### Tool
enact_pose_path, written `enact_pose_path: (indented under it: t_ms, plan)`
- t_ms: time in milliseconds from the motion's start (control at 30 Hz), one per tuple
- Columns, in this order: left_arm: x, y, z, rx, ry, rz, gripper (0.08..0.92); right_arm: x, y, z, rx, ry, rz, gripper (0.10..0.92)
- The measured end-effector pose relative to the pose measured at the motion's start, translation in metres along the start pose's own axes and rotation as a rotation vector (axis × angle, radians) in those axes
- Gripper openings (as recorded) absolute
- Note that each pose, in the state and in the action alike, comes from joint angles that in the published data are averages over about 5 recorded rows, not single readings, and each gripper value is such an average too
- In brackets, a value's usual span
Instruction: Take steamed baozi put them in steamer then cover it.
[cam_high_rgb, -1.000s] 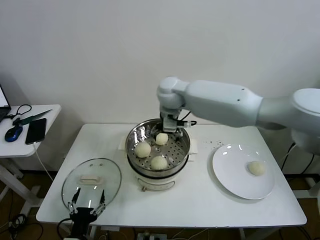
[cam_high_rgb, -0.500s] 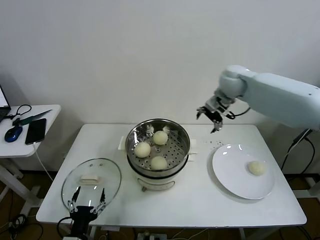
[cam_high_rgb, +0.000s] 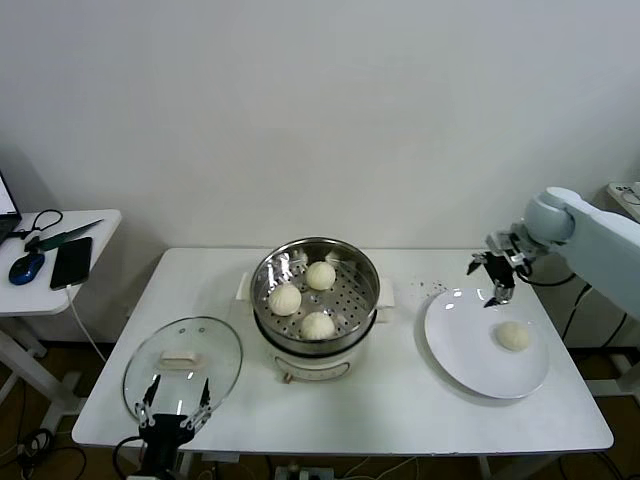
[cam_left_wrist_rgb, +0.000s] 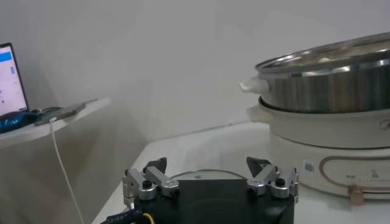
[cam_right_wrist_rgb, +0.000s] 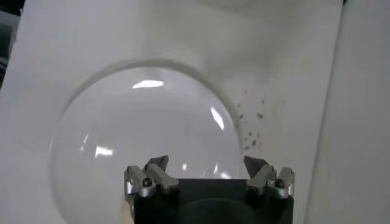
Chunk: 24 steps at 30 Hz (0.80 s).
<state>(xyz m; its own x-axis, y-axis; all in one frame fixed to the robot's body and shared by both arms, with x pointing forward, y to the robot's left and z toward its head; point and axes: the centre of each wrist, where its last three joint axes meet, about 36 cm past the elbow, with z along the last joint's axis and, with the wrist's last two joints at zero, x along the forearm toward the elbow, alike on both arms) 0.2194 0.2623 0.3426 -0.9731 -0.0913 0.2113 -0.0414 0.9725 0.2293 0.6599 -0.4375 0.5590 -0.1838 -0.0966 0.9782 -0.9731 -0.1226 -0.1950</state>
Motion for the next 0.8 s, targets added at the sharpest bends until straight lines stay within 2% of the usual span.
enact_pose_path:
  t_ms: [333, 800]
  plan:
    - [0.002, -0.001, 0.005, -0.006, 0.017, -0.004, 0.823, -0.043, 0.027, 0.048, -0.103, 0.044, -0.046, 0.823]
    - [0.0, 0.0, 0.004, -0.015, 0.019, -0.007, 0.823, -0.08, 0.036, 0.064, -0.145, 0.077, -0.096, 0.823]
